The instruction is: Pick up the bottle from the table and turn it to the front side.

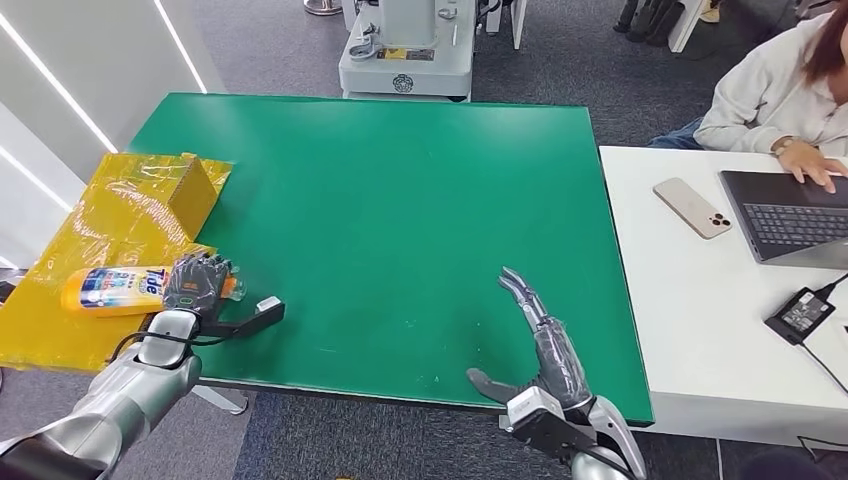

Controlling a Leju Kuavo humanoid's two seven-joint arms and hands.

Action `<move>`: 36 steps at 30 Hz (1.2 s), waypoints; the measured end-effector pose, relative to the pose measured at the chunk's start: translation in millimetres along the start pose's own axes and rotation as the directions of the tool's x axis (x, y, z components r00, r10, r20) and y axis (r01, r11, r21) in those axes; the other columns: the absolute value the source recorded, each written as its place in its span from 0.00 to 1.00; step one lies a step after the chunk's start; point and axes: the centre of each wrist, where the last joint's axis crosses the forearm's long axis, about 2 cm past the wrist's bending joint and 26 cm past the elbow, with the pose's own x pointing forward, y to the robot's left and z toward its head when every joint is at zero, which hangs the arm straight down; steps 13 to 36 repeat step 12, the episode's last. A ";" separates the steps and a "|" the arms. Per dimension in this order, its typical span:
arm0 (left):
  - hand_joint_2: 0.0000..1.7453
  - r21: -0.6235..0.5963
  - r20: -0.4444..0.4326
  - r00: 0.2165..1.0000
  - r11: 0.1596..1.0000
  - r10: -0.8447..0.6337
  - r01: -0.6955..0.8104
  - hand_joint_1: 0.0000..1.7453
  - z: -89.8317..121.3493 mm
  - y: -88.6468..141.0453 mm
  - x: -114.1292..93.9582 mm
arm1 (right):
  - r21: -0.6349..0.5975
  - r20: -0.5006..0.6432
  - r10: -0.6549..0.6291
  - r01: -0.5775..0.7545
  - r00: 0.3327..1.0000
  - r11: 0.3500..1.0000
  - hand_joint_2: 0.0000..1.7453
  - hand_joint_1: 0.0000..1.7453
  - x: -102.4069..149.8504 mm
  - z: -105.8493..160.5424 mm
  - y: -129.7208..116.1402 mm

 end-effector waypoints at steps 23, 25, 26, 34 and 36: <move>1.00 0.062 0.023 1.000 0.998 0.015 -0.016 0.00 0.1 3.7 11.6 | 0.017 0.004 0.005 -0.005 1.000 1.000 1.00 0.00 0.5 -0.3 3.3; 1.00 0.062 0.023 1.000 0.998 0.015 -0.016 0.00 0.1 3.7 11.6 | 0.017 0.004 0.005 -0.005 1.000 1.000 1.00 0.00 0.5 -0.3 3.3; 1.00 0.062 0.023 1.000 0.998 0.015 -0.016 0.00 0.1 3.7 11.6 | 0.017 0.004 0.005 -0.005 1.000 1.000 1.00 0.00 0.5 -0.3 3.3; 1.00 0.062 0.023 1.000 0.998 0.015 -0.016 0.00 0.1 3.7 11.6 | 0.017 0.004 0.005 -0.005 1.000 1.000 1.00 0.00 0.5 -0.3 3.3; 1.00 0.062 0.023 1.000 0.998 0.015 -0.016 0.00 0.1 3.7 11.6 | 0.017 0.004 0.005 -0.005 1.000 1.000 1.00 0.00 0.5 -0.3 3.3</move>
